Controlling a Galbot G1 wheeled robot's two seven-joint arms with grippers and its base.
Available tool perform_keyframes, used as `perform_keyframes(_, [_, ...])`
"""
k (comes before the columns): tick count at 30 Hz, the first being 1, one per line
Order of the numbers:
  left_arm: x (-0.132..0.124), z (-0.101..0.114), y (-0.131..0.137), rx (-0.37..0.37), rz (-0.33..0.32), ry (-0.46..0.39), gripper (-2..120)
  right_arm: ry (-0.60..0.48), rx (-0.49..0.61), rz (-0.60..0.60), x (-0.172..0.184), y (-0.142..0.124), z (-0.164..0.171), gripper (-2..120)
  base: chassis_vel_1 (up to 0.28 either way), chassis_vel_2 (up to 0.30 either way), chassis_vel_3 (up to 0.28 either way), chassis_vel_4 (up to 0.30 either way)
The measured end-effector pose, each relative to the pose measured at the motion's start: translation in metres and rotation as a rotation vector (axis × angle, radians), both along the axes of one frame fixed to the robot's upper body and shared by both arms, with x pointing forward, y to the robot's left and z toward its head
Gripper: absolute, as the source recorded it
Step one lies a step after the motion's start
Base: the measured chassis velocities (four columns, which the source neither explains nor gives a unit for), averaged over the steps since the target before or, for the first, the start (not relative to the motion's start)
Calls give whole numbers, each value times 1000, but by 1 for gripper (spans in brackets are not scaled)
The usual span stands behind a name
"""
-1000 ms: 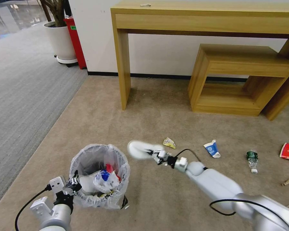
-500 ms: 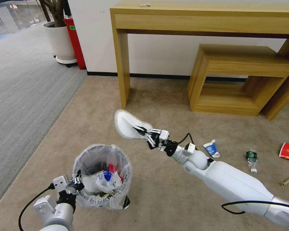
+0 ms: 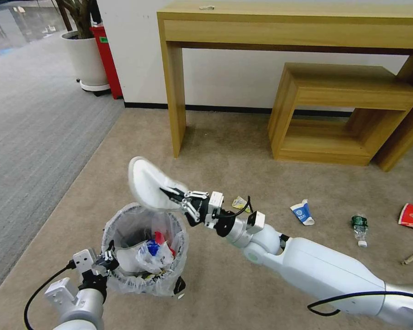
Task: Pick up the trash bin and place the garbage on the floor into it.
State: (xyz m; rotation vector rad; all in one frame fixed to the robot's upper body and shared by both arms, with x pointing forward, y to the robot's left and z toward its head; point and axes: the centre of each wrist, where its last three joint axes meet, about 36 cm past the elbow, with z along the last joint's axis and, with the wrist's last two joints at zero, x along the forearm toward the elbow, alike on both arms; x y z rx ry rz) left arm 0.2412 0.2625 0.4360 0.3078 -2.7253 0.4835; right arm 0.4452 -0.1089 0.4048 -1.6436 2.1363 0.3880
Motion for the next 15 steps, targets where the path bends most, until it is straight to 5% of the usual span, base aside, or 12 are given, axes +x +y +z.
perform_keyframes(15, [-8, 14, -4, -1, -8, -15, 1, 78, 8, 85, -21, 44, -22, 0, 0, 0, 0, 0])
